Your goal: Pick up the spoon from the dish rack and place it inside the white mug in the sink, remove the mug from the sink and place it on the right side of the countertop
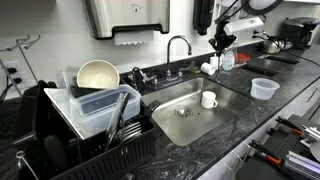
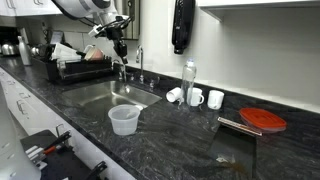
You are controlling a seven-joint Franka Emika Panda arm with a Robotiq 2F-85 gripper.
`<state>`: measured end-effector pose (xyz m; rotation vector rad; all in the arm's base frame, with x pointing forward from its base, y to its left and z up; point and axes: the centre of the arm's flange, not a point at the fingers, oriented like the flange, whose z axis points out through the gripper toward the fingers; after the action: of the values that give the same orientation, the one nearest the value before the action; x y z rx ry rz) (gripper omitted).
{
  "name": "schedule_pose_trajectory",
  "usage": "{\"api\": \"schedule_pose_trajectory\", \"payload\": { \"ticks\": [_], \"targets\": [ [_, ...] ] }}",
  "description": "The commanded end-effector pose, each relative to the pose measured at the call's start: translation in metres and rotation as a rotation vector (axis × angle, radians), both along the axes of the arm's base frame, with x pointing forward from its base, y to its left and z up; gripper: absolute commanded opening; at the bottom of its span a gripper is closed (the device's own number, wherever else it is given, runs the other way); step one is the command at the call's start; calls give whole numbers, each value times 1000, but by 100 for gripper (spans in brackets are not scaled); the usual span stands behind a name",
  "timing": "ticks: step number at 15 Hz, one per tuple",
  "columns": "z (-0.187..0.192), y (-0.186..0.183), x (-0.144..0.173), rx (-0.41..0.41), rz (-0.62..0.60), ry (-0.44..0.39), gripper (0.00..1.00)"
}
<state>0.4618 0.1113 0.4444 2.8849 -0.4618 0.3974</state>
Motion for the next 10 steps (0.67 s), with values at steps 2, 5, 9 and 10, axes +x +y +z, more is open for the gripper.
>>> {"api": "schedule_pose_trajectory", "payload": {
  "ticks": [2, 5, 9, 10],
  "targets": [
    [0, 1, 0, 0, 2, 0, 4],
    [0, 1, 0, 0, 1, 0, 4],
    [-1, 0, 7, -13, 6, 3, 1],
    [-3, 0, 10, -11, 10, 5, 1]
  ]
}}
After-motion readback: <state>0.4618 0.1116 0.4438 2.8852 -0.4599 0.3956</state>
